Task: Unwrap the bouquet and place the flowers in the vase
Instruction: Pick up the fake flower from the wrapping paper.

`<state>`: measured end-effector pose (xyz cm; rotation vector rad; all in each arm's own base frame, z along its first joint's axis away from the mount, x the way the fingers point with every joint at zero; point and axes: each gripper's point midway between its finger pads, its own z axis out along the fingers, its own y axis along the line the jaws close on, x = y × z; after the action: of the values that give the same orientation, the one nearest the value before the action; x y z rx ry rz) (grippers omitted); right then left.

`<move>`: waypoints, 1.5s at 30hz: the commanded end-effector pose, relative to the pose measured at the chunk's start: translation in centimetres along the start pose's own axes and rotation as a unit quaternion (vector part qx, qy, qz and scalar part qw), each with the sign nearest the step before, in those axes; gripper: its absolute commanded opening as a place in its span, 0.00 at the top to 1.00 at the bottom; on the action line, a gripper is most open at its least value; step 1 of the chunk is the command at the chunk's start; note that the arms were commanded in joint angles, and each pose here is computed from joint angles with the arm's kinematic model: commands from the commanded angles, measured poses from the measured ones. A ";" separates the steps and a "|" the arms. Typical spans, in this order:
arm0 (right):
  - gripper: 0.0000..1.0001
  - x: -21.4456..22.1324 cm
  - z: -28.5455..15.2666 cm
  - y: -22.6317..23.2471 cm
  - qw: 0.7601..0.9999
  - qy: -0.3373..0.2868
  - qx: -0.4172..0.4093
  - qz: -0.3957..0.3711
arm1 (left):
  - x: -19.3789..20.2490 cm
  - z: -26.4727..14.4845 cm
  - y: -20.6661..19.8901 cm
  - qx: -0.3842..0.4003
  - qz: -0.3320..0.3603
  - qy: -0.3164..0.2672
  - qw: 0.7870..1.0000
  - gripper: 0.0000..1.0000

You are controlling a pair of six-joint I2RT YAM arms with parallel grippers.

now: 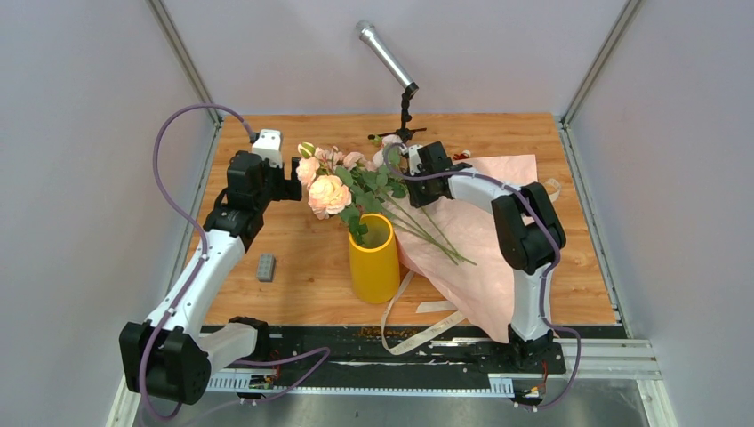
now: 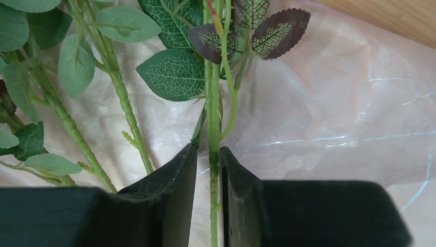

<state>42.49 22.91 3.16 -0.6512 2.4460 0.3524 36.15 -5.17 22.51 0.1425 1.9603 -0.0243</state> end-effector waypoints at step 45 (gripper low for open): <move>1.00 -10.0 -19.2 3.4 0.941 -0.335 -0.038 0.000 | -4.3 -2.5 0.1 0.009 -0.007 -0.075 0.997 0.00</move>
<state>39.76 21.50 18.00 -0.4946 1.9971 0.4653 35.37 -5.18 24.82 0.1386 1.8920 -0.0404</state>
